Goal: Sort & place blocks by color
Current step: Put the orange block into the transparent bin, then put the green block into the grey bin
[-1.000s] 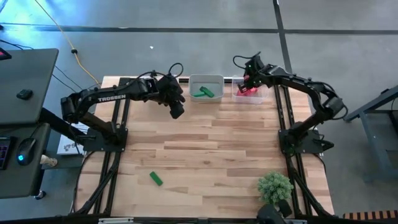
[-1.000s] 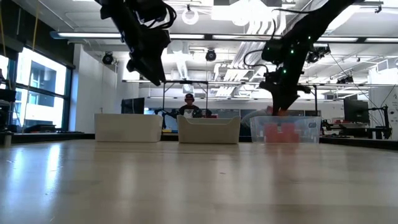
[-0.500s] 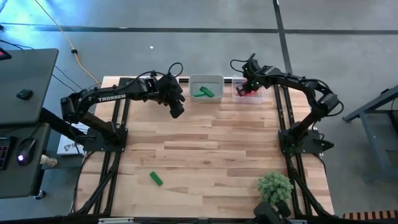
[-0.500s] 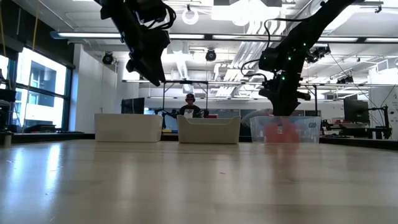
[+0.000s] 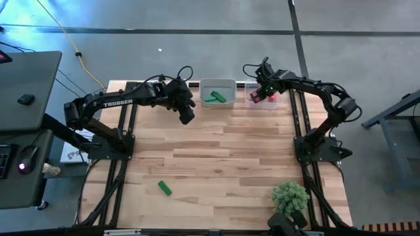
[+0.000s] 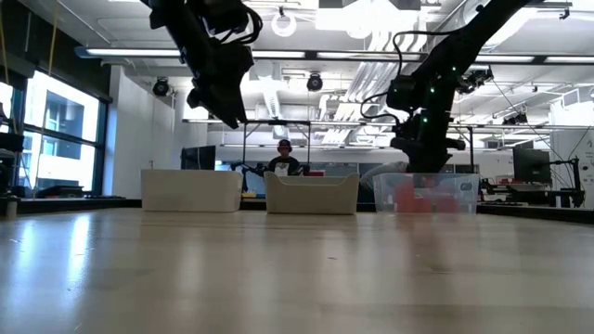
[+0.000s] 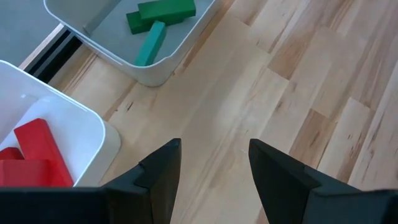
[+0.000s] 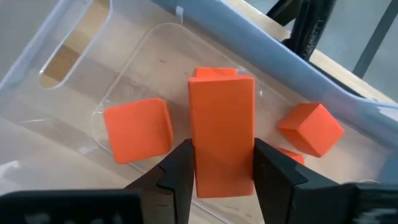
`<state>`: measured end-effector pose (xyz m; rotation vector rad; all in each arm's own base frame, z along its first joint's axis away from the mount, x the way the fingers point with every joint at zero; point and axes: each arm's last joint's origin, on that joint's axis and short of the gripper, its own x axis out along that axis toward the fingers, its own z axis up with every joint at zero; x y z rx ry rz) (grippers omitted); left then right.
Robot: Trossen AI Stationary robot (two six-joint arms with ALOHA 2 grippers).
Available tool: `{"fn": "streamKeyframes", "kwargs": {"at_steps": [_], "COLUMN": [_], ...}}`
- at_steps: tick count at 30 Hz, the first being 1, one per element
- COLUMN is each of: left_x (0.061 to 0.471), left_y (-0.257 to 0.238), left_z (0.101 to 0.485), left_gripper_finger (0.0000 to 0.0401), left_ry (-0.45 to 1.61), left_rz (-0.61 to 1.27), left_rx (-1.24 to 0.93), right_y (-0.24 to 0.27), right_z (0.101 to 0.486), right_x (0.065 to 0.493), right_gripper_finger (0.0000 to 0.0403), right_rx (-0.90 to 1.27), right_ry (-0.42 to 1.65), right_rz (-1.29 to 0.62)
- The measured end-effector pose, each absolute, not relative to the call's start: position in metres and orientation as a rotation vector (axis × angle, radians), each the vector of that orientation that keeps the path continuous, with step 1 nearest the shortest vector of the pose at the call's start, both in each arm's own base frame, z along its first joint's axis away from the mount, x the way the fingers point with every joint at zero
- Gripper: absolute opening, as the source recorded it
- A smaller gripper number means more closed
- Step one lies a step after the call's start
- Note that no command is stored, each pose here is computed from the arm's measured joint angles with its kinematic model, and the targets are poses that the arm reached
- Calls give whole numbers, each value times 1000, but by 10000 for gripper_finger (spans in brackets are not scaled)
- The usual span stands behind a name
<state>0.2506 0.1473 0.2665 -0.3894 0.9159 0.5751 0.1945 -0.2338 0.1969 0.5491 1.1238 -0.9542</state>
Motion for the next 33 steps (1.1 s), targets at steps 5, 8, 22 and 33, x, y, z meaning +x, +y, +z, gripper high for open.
{"fn": "streamKeyframes", "kwargs": {"at_steps": [5, 8, 22, 33], "left_x": [251, 251, 242, 237], "left_y": [147, 147, 142, 112], "left_z": [266, 266, 261, 253], "left_gripper_finger": [179, 179, 179, 179], "left_ry": [917, 917, 1010, 1249], "left_rz": [575, 575, 613, 452], "left_rx": [-390, -390, -488, -424], "right_y": [-234, -234, -233, -228], "right_z": [197, 197, 202, 246], "right_x": [194, 194, 194, 193], "right_gripper_finger": [144, 168, 190, 190], "right_rx": [527, 523, 548, 573], "right_ry": [1134, 1134, 1097, 974], "right_rz": [-948, -947, -959, -993]}}
